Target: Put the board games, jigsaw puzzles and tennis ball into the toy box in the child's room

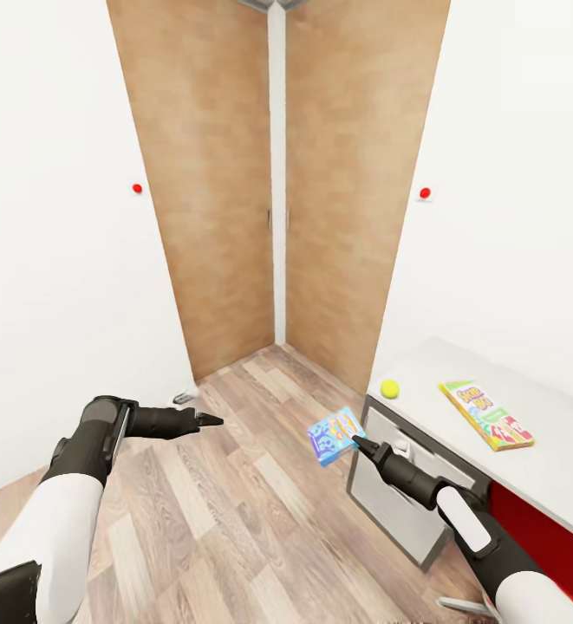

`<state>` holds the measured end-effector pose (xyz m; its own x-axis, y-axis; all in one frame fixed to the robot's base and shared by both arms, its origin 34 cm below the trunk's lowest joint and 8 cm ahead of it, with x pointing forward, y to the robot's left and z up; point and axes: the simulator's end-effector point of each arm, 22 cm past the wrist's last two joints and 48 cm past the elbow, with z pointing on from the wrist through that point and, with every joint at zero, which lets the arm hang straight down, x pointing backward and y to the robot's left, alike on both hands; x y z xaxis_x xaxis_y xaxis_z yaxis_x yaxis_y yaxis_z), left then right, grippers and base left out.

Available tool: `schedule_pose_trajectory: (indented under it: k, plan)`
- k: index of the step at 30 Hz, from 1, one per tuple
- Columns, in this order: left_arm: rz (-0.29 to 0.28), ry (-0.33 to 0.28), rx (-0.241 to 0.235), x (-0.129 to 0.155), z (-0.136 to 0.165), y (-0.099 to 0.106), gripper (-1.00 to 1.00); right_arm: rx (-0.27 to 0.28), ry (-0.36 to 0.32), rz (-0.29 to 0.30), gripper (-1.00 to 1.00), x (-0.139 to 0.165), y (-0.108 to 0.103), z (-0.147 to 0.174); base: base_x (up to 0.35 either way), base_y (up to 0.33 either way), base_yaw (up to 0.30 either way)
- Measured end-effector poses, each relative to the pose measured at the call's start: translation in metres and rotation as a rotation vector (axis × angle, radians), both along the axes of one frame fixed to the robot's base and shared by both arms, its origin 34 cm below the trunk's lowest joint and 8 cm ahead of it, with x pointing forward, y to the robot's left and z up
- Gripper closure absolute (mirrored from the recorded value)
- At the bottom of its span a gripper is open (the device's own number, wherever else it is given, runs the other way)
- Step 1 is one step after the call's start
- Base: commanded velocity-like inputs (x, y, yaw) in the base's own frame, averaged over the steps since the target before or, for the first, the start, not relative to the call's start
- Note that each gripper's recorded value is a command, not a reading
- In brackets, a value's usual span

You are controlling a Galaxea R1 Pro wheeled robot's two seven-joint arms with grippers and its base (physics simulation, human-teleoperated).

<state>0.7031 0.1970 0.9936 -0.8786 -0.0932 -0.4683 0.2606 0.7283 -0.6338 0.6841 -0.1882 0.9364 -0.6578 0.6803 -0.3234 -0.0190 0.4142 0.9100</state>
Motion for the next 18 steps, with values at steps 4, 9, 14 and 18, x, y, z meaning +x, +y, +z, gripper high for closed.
schedule_pose_trajectory:
  k: [4,9,14,18]
  plan:
    - [0.0,0.005,0.0,0.0,-0.003,0.0,-1.0,0.0,0.005,0.0,1.0,0.0,0.0,-0.003,-0.009,0.0,-0.186]
    - [0.0,0.011,0.0,0.0,-0.007,0.0,-1.0,0.0,0.011,0.0,1.0,-0.001,0.0,-0.006,-0.001,0.0,-0.186]
    - [0.0,0.017,0.0,0.0,-0.01,0.0,-1.0,0.0,0.017,0.0,1.0,-0.001,0.0,-0.01,0.0,0.0,-0.186]
    - [0.001,0.022,0.001,0.0,-0.013,0.001,-1.0,0.0,0.022,0.0,1.0,-0.001,0.0,-0.013,-0.043,0.008,-0.186]
